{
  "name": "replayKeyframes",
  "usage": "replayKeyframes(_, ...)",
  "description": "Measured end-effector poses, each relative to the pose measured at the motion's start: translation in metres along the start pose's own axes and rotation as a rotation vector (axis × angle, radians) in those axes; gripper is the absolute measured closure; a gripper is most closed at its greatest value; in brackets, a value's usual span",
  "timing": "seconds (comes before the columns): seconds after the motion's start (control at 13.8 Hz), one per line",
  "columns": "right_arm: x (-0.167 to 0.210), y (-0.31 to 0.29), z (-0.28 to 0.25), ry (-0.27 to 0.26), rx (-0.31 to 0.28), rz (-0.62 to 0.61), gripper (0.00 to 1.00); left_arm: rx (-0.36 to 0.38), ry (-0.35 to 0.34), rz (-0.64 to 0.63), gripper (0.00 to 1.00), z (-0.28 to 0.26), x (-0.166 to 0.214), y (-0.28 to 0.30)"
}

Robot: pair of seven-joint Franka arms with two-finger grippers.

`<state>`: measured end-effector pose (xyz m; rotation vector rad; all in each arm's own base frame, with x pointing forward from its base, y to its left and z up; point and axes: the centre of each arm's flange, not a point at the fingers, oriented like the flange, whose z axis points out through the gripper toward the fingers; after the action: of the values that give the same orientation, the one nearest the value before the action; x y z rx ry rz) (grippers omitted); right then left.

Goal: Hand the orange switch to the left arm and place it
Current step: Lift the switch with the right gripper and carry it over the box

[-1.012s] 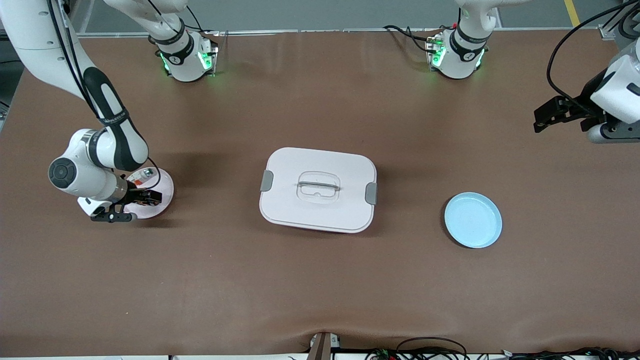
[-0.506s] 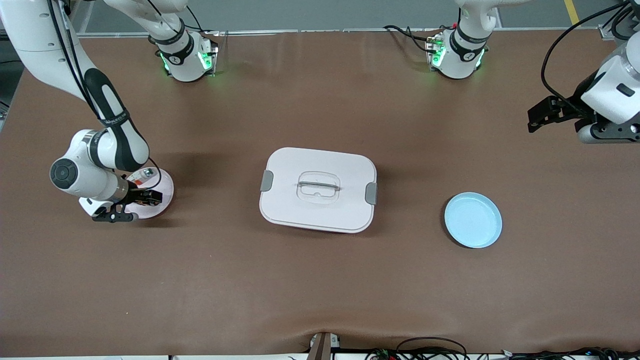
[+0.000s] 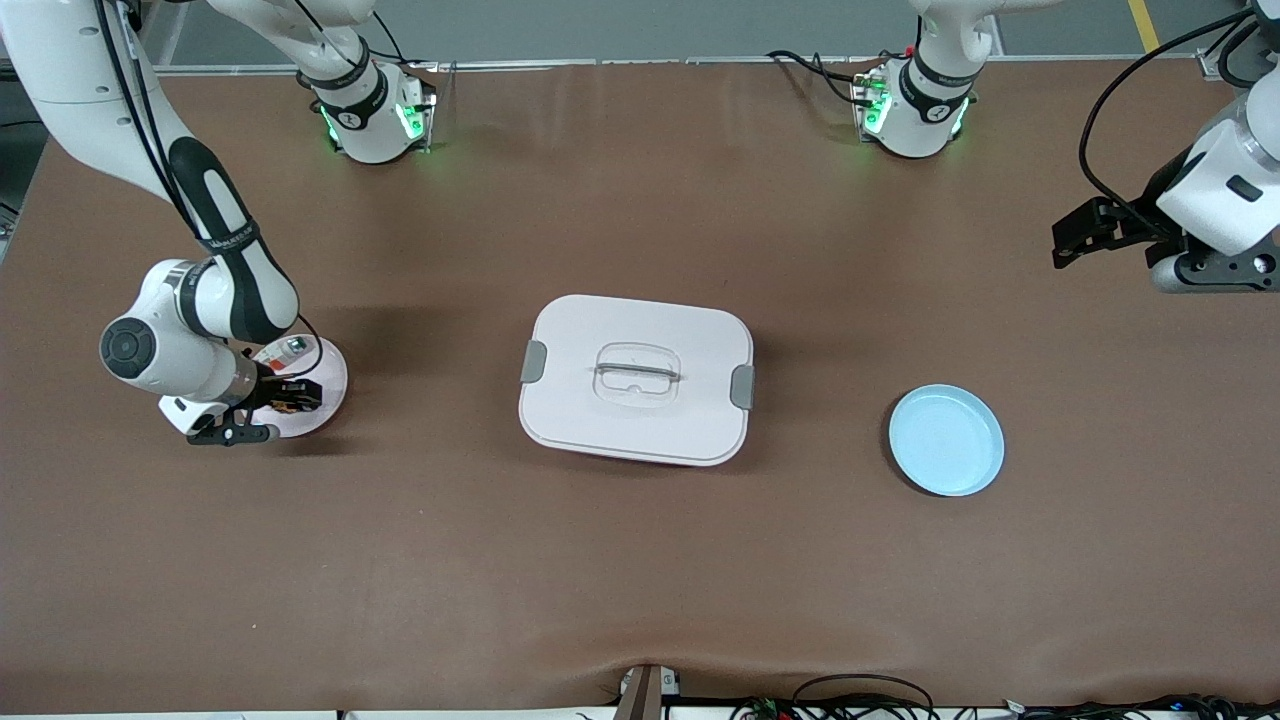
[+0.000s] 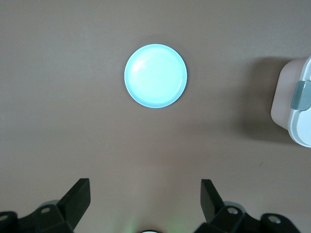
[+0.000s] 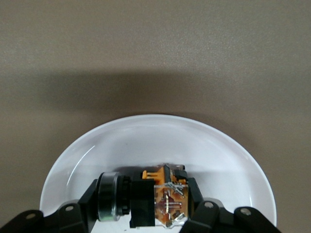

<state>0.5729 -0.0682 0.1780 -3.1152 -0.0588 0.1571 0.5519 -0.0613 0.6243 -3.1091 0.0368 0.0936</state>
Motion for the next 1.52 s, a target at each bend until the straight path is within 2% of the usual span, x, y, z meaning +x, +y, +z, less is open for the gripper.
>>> replayKeyframes(0.29, 0.005, -0.004, -0.023, -0.052, 0.013, -0.009, 0.27, 0.000, 0.006, -0.004, 0.00, -0.003, 0.000, -0.002)
replayKeyframes(0.58, 0.009, -0.012, -0.092, -0.127, 0.030, -0.019, 0.27, 0.000, 0.009, -0.003, 0.00, -0.004, -0.001, -0.002)
replayKeyframes(0.79, 0.005, -0.038, -0.150, -0.185, 0.030, 0.040, 0.27, 0.001, 0.012, -0.004, 0.00, -0.007, -0.002, -0.002)
replayKeyframes(1.08, -0.003, -0.098, -0.227, -0.271, -0.009, 0.158, 0.27, 0.003, 0.006, -0.005, 0.00, -0.009, -0.006, -0.003)
replayKeyframes(1.3, -0.008, -0.162, -0.269, -0.285, -0.049, 0.269, 0.27, 0.003, 0.005, -0.006, 0.00, -0.009, -0.006, -0.003)
replayKeyframes(1.52, -0.020, -0.245, -0.292, -0.271, -0.059, 0.409, 0.27, 0.003, 0.005, -0.007, 0.00, -0.009, -0.006, -0.003)
